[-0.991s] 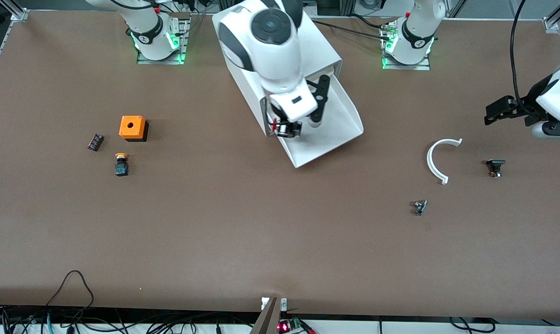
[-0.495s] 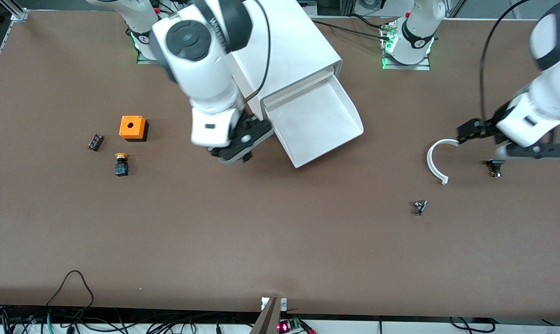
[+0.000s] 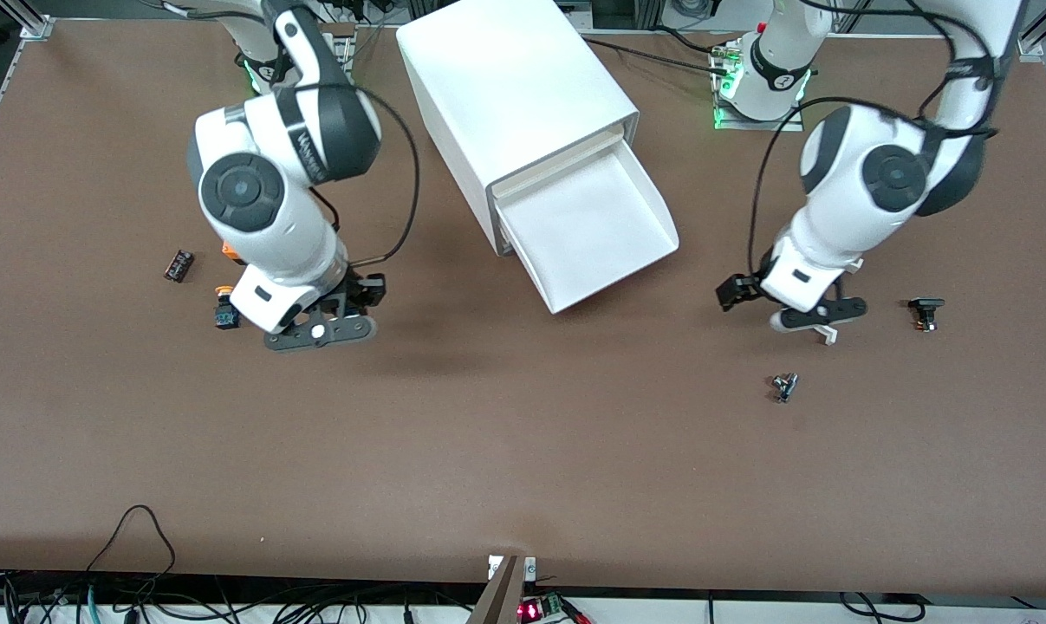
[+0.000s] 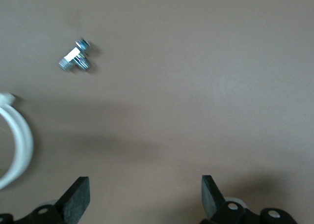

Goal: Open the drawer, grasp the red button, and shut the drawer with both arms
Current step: 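Place the red button beside the orange box with the right gripper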

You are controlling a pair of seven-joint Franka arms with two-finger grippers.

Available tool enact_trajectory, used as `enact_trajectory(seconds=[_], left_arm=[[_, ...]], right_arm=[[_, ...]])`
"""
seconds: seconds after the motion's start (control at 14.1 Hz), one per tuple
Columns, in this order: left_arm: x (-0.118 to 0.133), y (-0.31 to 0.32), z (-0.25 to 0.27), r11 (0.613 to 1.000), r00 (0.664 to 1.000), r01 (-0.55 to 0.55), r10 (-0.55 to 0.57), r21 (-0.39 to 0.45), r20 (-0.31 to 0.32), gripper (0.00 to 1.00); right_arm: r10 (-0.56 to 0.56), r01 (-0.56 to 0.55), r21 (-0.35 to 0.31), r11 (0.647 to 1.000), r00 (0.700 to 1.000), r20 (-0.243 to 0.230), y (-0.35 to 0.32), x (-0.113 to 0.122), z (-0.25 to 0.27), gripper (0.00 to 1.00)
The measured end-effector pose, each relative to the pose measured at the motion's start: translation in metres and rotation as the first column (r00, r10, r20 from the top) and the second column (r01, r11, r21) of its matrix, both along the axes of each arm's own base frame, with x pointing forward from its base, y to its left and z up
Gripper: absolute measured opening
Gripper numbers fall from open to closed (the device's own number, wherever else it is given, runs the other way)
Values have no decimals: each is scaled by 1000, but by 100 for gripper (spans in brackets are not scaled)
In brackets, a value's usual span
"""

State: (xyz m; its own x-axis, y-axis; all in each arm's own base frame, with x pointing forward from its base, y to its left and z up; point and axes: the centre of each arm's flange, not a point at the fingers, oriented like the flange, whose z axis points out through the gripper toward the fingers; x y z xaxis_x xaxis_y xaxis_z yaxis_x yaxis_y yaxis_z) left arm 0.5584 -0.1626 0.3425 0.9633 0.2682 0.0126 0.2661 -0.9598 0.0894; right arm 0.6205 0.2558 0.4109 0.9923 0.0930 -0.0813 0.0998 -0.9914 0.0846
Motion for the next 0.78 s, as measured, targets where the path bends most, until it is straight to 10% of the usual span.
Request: enact_trajectory(seconds=[0.21, 0.78], left_arm=[[-12, -38, -26, 996, 997, -81, 81, -27, -1, 100], [-64, -102, -63, 998, 995, -59, 59, -5, -78, 100]], right_arm=[[-77, 75, -36, 997, 995, -60, -59, -2, -52, 33], [5, -3, -52, 999, 1000, 23, -114, -22, -135, 33]])
